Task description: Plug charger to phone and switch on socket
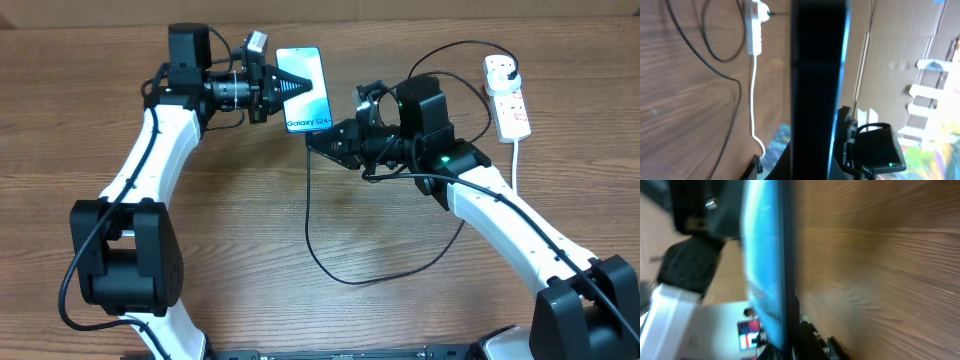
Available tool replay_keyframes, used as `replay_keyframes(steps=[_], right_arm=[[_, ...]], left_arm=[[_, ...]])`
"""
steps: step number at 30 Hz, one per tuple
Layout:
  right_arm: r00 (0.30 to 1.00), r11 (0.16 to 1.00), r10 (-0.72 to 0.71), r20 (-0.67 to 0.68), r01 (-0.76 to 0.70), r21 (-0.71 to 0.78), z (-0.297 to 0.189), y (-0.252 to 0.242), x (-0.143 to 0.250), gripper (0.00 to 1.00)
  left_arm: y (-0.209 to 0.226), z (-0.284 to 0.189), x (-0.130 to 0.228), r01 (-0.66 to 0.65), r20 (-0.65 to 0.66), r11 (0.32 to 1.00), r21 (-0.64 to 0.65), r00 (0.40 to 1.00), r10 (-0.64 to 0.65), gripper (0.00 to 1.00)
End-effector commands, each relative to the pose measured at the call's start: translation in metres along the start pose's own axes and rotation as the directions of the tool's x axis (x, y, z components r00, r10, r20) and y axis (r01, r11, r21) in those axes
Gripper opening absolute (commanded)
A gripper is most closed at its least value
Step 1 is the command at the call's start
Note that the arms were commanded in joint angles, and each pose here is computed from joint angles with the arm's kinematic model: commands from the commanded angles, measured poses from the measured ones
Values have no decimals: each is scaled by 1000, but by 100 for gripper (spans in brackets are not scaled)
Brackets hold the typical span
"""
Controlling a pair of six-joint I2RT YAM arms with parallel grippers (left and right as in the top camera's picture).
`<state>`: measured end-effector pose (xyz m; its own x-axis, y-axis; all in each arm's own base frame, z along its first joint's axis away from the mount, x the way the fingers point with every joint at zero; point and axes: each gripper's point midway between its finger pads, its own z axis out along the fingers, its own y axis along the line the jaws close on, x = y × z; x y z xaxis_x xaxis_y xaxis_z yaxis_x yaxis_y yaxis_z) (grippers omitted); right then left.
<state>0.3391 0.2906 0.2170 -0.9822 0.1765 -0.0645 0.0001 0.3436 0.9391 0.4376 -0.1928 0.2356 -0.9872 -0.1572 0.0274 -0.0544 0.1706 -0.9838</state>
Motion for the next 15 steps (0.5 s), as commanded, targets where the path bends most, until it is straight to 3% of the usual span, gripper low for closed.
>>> replay_keyframes(steps=[1, 6, 10, 15], right_arm=[[995, 996, -21, 102, 11, 94, -8, -15, -17, 4], [982, 946, -4, 189, -57, 319, -20, -66, -22, 4], [960, 841, -3, 280, -149, 520, -40, -110, -22, 4], [949, 755, -24, 315, -190, 628, -53, -132, -17, 4]], left_arm=[[2, -23, -22, -20, 107, 999, -37, 994, 24, 4], [22, -38, -28, -10, 158, 995, -104, 987, 26, 4], [50, -43, -24, 27, 182, 976, -218, 983, 13, 4], [75, -50, -20, 80, 211, 940, -331, 977, -9, 4]])
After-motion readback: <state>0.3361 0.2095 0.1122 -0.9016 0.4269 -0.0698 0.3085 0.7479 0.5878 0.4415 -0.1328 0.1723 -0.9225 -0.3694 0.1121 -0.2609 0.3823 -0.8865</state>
